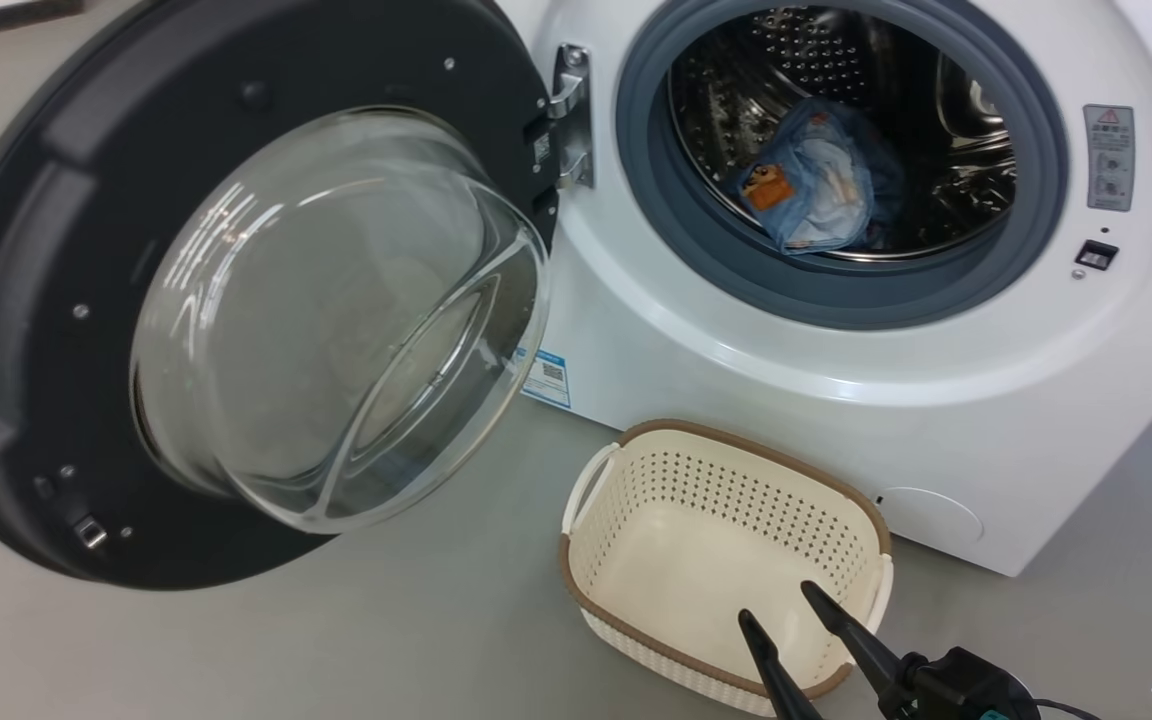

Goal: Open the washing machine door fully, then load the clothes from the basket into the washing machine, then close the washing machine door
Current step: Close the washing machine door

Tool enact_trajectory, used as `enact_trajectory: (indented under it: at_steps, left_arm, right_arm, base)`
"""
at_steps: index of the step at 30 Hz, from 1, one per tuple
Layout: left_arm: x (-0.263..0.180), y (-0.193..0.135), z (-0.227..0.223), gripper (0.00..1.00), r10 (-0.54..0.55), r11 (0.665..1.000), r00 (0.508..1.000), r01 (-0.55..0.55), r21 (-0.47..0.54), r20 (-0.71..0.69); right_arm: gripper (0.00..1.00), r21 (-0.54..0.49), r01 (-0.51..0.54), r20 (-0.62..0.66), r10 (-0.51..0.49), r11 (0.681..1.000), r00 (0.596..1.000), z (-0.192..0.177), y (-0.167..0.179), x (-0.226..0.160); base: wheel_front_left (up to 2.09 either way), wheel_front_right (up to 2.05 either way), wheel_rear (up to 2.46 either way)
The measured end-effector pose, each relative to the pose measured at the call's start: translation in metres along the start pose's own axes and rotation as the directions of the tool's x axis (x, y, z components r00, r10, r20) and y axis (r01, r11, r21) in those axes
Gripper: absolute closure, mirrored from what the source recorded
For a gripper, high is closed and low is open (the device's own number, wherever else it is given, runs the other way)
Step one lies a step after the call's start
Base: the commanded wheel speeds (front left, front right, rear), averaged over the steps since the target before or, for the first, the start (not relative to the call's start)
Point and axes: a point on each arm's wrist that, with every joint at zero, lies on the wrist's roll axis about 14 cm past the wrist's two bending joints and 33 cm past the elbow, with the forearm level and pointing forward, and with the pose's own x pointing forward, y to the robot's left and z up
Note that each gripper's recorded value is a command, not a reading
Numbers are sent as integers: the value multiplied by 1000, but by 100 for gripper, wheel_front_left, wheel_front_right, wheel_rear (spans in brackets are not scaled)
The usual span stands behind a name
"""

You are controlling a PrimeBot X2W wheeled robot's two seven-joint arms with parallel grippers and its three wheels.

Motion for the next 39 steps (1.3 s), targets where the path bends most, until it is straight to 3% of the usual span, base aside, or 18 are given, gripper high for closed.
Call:
enact_trajectory:
  at_steps: [17,23,39]
  left_arm:
    - [32,0,-85,100,-1,1000,976,-5,-27,-216]
    - [30,1,-123,100,-3,999,932,-12,-37,-363]
    - [10,1,-154,100,-18,999,831,-6,-41,-556]
  right_arm:
    - [0,-5,94,-17,-94,996,995,-7,-35,-18]
    - [0,1,112,-22,-112,994,993,-10,-40,-20]
    - [0,-4,96,-11,-96,995,995,-6,-35,-16]
  base:
    - [0,0,0]
    - [0,0,0]
    - [0,0,0]
